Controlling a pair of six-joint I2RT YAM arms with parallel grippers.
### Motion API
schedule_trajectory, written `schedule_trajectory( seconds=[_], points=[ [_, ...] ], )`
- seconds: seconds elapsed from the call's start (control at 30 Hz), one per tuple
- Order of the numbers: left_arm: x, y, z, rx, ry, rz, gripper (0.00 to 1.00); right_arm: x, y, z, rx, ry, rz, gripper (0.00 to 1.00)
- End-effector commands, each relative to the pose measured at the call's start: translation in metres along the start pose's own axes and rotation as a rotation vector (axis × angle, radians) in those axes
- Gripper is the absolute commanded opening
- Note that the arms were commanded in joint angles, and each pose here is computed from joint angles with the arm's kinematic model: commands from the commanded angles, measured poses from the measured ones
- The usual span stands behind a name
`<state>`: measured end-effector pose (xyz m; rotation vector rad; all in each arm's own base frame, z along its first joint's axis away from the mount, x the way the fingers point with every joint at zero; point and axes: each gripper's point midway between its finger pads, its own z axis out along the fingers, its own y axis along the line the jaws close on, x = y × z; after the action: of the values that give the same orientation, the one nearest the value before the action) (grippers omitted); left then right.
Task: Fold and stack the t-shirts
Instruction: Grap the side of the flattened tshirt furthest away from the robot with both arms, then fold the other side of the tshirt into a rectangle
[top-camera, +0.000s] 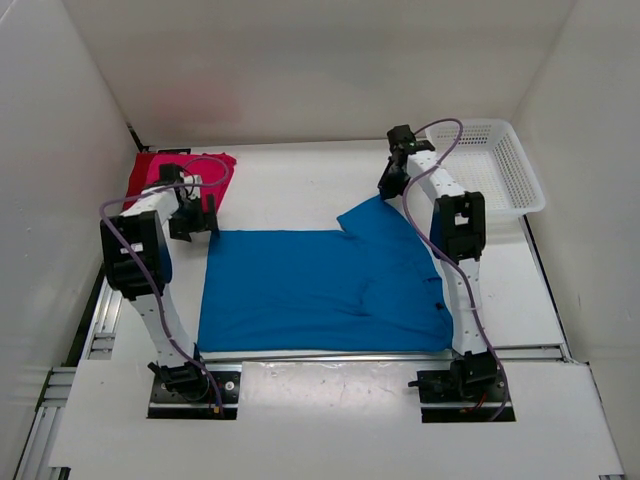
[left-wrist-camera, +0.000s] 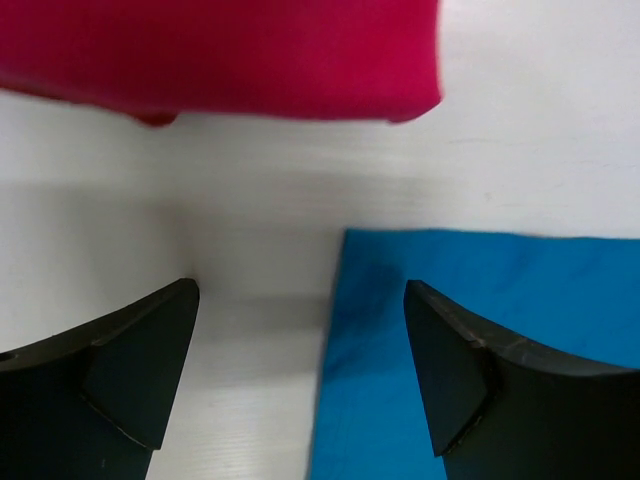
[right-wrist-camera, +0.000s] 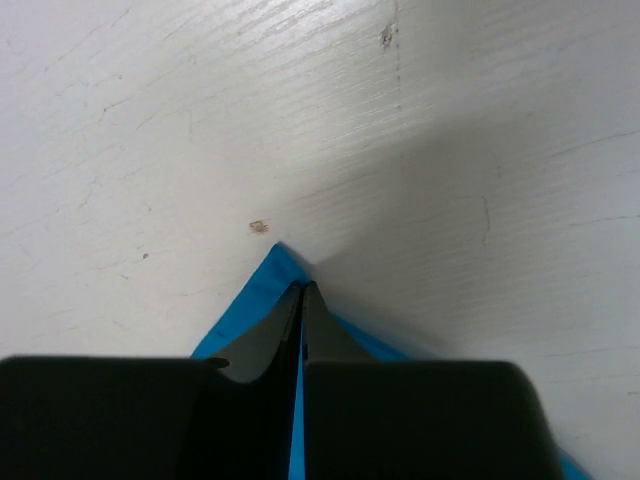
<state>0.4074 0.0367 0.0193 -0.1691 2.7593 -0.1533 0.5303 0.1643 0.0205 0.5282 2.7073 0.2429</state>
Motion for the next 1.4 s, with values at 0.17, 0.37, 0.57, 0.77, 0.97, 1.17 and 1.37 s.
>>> schedule_trajectory(
  seconds=[0.17, 0.37, 0.57, 0.77, 0.97, 1.17, 1.37],
  points=[
    [0.009, -0.036, 0.022, 0.138, 0.049, 0.031, 0.75, 0.011, 0.004, -0.02, -0.05, 0.019, -0.037, 0.0],
    [0.023, -0.038, 0.038, 0.146, 0.101, 0.029, 0.41, 0.015, 0.001, -0.037, -0.046, -0.009, -0.082, 0.0],
    [0.028, -0.038, 0.027, 0.137, 0.099, 0.03, 0.1, 0.019, 0.006, -0.062, -0.095, -0.005, -0.093, 0.0],
    [0.017, -0.031, -0.018, 0.066, -0.008, 0.05, 0.1, 0.052, -0.02, -0.122, -0.124, -0.033, -0.146, 0.0],
    [0.021, -0.019, -0.06, -0.059, -0.096, 0.073, 0.1, 0.112, -0.065, -0.198, -0.158, -0.127, -0.16, 0.0],
    [0.069, -0.007, -0.069, -0.144, -0.055, 0.084, 0.1, 0.194, -0.119, -0.199, -0.118, -0.067, -0.104, 0.0],
    [0.08, -0.003, -0.078, -0.168, -0.072, 0.084, 0.1, 0.222, -0.154, -0.197, -0.073, -0.091, -0.091, 0.0]
  ],
)
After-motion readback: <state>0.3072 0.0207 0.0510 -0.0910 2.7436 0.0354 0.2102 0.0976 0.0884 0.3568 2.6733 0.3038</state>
